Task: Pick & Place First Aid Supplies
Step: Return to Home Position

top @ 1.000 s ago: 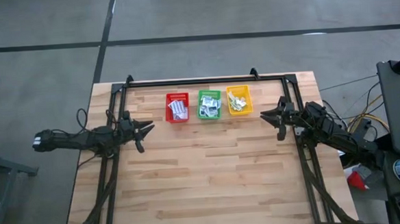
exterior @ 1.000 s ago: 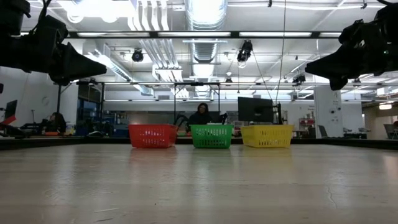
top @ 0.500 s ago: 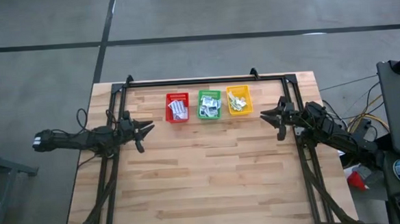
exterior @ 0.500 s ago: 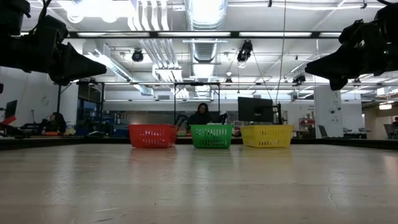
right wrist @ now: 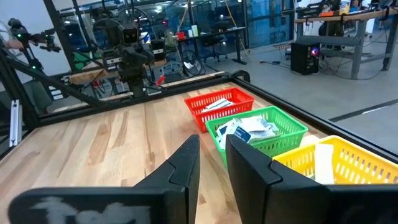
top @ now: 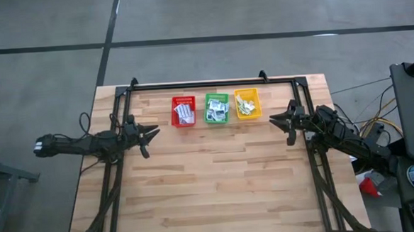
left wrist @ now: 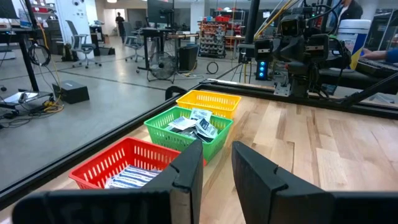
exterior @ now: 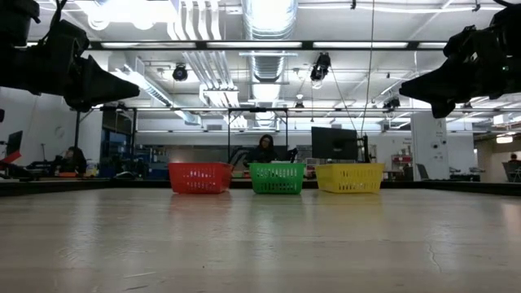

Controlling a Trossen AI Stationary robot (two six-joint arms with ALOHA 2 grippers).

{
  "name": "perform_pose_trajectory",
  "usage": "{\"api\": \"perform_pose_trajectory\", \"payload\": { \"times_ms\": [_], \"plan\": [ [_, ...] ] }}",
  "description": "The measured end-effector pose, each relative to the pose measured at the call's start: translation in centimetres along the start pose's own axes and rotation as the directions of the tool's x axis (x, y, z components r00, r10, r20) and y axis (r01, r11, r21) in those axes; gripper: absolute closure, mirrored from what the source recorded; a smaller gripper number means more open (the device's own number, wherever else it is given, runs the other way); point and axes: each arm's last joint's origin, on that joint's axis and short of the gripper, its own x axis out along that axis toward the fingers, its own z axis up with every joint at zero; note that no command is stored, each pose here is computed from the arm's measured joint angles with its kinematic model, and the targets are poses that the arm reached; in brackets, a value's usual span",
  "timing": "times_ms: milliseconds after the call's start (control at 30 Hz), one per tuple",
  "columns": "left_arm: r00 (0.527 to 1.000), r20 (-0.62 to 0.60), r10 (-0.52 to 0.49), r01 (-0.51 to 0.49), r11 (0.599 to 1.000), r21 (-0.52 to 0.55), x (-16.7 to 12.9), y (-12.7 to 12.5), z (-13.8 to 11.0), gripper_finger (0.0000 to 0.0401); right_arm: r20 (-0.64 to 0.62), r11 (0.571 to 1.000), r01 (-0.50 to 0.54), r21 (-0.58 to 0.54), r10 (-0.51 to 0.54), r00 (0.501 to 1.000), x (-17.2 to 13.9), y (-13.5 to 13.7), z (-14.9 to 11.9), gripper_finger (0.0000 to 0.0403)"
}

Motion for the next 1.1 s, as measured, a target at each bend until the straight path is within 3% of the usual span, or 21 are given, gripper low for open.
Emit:
{"api": "perform_pose_trajectory", "payload": {
  "times_ms": [367, 1100],
  "plan": [
    [1.000, 0.000, 0.000, 0.000, 1.000, 0.000, 0.00, 0.00, 0.00, 0.0318, 0.000, 1.000, 0.000, 0.000, 0.000, 1.000, 0.00, 0.00, 0.00, 0.0339],
    [1.000, 0.001, -0.001, 0.001, 1.000, -0.001, 0.01, -0.01, -0.03, 0.0318, 0.000, 1.000, 0.000, 0.000, 0.000, 1.000, 0.00, 0.00, 0.00, 0.0312]
  ]
}}
